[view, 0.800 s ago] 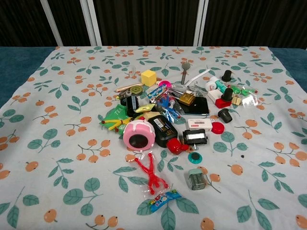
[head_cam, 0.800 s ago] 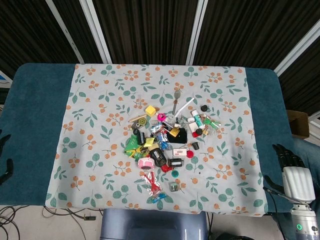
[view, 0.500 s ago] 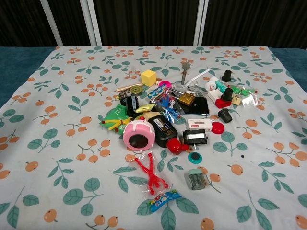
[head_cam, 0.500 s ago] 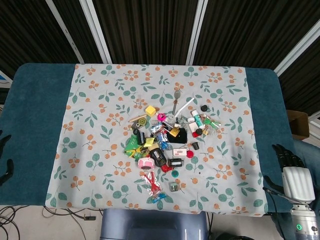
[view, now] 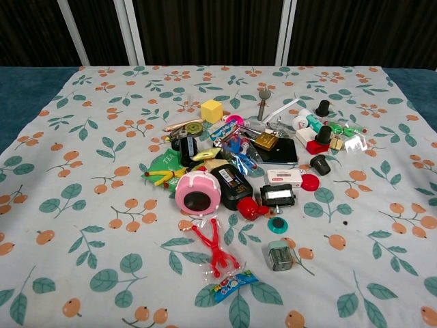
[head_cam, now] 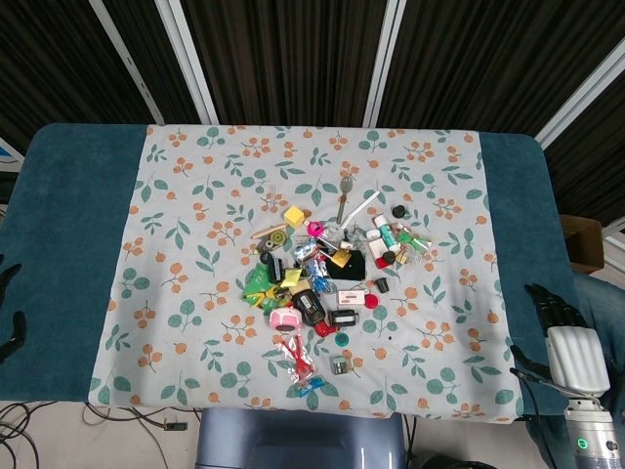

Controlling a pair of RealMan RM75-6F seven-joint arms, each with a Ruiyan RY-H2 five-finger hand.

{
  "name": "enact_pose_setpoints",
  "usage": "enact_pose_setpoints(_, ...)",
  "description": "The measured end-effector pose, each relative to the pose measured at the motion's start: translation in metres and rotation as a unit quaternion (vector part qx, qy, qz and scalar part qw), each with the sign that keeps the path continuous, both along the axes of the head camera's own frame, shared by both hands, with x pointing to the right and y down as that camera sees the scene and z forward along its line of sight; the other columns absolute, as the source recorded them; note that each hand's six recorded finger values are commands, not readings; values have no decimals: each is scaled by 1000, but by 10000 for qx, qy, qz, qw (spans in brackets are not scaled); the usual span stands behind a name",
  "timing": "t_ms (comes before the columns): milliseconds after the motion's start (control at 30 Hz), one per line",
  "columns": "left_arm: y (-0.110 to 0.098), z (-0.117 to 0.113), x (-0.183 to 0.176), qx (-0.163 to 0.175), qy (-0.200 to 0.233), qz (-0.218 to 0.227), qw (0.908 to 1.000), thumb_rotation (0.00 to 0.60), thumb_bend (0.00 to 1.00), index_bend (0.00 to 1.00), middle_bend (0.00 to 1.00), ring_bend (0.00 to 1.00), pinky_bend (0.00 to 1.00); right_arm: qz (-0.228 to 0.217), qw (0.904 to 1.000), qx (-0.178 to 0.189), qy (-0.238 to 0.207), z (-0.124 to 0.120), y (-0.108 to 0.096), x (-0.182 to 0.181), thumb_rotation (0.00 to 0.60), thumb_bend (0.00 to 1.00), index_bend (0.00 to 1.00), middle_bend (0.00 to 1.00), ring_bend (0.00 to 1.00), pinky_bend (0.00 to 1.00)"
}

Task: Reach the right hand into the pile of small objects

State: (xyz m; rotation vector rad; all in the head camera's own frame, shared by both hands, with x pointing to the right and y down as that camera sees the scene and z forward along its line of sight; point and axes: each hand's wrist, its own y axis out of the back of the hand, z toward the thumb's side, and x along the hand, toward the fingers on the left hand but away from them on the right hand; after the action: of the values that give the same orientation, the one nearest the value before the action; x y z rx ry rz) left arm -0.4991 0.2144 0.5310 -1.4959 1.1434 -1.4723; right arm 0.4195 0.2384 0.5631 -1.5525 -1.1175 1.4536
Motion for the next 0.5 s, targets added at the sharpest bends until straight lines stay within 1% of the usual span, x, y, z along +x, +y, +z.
enact_pose_setpoints(133,0,1,1,-26,9,-11,10000,600,585,109,0,76,93,5,10000,-47,-17,2,1,1,600,263,109,161,178,246)
enact_pose_setpoints(300,0,-1,0,-17,34,-36,10000,600,585,108,0,76,93,-12,9994,-242,-231,9,2,-4,600,253,109,161,177,246)
enact_pose_setpoints(367,0,-1,-1,-13,47,-45,10000,600,585,108,0,76,93,-46,9993,-291,-236,10,0,-5,600,247,109,167,176,245)
enact_pose_setpoints(500,-1,-1,-1,-26,73,-77,9999,600,585,105,0,76,93,-127,9989,-403,-191,15,-11,-6,600,237,126,193,176,246)
